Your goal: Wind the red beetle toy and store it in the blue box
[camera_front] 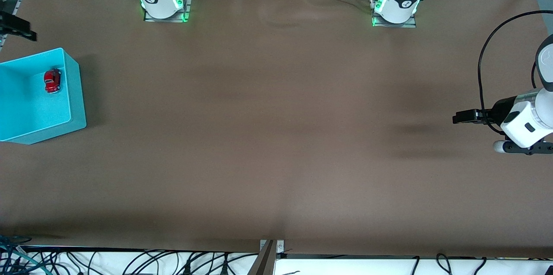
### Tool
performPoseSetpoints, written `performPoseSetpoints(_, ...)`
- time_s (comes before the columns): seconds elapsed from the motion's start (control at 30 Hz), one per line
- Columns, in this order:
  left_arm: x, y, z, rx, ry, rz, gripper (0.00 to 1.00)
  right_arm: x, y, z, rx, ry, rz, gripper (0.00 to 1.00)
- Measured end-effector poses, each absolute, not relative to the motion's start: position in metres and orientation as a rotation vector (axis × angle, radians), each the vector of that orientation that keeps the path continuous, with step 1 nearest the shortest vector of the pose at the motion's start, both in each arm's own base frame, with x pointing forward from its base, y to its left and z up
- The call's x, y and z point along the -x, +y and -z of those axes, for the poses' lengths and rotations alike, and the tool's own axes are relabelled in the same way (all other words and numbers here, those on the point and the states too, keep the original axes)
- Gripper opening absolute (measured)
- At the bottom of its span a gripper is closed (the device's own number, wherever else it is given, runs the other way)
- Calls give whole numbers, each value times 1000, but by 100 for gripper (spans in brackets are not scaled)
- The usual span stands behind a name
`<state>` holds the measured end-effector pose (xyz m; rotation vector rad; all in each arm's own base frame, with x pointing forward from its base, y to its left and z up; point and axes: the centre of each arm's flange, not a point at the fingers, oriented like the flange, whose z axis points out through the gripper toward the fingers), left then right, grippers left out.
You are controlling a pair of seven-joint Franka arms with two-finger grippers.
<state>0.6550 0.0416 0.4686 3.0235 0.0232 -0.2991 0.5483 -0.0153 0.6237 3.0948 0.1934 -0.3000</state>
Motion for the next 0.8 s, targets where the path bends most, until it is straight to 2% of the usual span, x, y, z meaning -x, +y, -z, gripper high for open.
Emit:
performPoseSetpoints(0.53,-655,42,-469,-3023,24,299,100,-593,-11,-561,-3097,211,305,100)
performPoseSetpoints(0.8,-655,42,-469,-3023,24,299,100,-597,4,-555,-3092,211,310,100)
